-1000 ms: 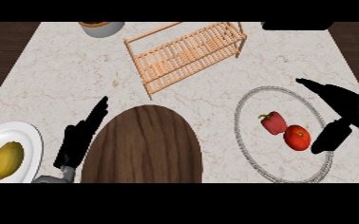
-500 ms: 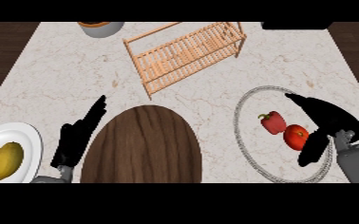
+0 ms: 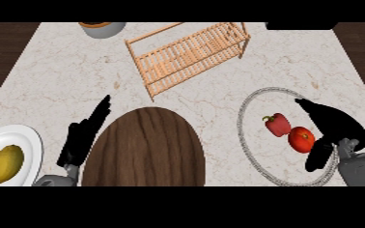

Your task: Pick the tomato from the placemat and place it in the tiered shelf

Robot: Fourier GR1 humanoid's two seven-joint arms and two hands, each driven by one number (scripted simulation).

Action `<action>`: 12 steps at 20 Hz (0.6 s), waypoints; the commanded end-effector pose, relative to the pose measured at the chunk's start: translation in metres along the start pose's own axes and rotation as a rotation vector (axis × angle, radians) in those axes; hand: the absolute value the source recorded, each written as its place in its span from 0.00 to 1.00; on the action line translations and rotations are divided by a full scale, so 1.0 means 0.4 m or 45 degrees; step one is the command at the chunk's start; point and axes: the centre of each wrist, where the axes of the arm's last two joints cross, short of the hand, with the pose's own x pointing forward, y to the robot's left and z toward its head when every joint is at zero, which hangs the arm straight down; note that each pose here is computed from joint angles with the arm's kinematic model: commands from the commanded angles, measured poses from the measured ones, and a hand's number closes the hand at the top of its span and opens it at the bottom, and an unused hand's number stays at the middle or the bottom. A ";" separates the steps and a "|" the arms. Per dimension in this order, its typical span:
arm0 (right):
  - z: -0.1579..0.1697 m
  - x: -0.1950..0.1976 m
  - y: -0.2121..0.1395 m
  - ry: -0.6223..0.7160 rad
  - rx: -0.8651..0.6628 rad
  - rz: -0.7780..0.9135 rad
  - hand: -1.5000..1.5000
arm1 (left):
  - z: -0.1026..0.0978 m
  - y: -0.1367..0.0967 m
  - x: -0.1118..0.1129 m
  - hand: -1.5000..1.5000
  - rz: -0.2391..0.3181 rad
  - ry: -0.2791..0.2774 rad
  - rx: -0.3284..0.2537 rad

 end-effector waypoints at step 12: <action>-0.056 -0.022 0.067 0.018 0.015 0.050 0.00 | 0.043 0.009 0.002 0.50 0.004 0.010 0.002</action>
